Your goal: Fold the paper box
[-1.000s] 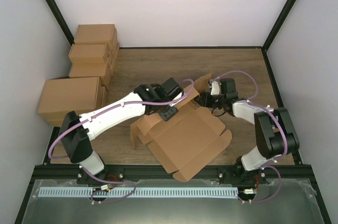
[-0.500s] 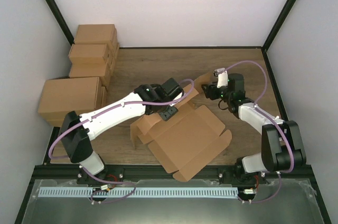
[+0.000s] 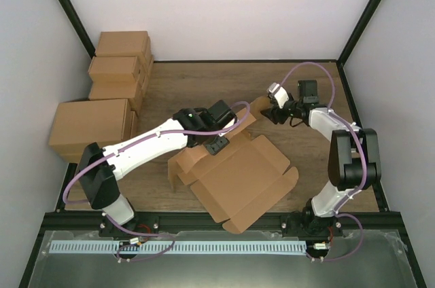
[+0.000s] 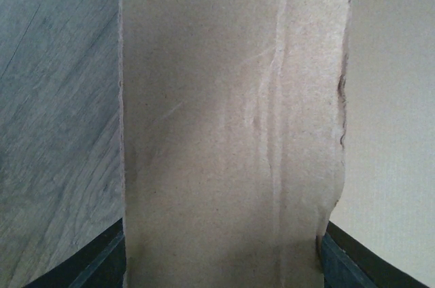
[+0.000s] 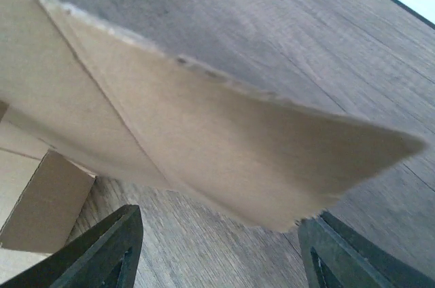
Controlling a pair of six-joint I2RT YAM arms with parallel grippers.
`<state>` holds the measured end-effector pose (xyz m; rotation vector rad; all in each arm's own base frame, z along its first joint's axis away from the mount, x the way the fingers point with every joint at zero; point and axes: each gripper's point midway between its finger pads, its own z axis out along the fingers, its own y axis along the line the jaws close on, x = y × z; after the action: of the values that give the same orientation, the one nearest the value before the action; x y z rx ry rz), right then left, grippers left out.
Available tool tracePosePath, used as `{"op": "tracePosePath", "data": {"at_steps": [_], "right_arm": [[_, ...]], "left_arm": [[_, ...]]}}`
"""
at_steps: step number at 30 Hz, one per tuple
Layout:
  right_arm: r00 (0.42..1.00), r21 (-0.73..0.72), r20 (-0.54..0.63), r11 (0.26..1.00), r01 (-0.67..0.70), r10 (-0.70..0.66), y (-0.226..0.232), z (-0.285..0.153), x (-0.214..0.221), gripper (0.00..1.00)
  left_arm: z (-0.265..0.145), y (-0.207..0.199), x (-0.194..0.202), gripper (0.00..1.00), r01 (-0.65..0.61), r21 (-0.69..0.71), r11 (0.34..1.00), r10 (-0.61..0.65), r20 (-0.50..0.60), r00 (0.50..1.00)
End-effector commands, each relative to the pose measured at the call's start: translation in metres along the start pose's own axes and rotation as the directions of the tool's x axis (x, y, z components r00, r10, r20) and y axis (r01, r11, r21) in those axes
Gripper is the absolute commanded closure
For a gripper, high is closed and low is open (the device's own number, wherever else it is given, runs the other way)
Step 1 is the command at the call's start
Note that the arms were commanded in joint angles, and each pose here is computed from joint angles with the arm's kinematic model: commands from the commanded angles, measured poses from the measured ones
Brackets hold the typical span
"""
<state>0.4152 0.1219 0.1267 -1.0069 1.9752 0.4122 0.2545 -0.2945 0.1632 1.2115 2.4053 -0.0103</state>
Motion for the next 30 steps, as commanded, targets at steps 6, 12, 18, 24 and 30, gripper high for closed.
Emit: {"op": "tracePosePath", "data": {"at_steps": [6,12,18,24,30], "right_arm": [[0.976,-0.167,0.152,0.97,0.179,-0.154,0.026,-0.008,-0.032,0.54],[0.975,-0.145,0.17,0.975,0.168,-0.143,0.027,-0.01,-0.033,0.7],[0.984,-0.143,0.154,0.983,0.111,-0.089,0.024,-0.012,-0.035,0.93],[0.99,-0.122,0.144,0.992,0.033,-0.015,0.026,-0.016,-0.052,0.99],[0.993,-0.148,0.067,0.985,-0.09,0.1,0.039,-0.012,-0.056,0.99]], "left_arm": [[0.028,-0.015,0.027,0.42,-0.019,0.05,0.999,0.026,-0.147,0.989],[0.021,-0.009,0.019,0.43,0.001,0.036,0.999,0.003,-0.118,0.993],[0.019,-0.003,0.017,0.43,0.018,0.019,1.0,-0.016,-0.106,0.994],[0.013,0.005,0.007,0.44,0.06,0.021,0.998,-0.059,-0.074,0.996],[0.015,0.016,0.004,0.44,0.102,0.012,0.995,-0.101,-0.069,0.993]]}}
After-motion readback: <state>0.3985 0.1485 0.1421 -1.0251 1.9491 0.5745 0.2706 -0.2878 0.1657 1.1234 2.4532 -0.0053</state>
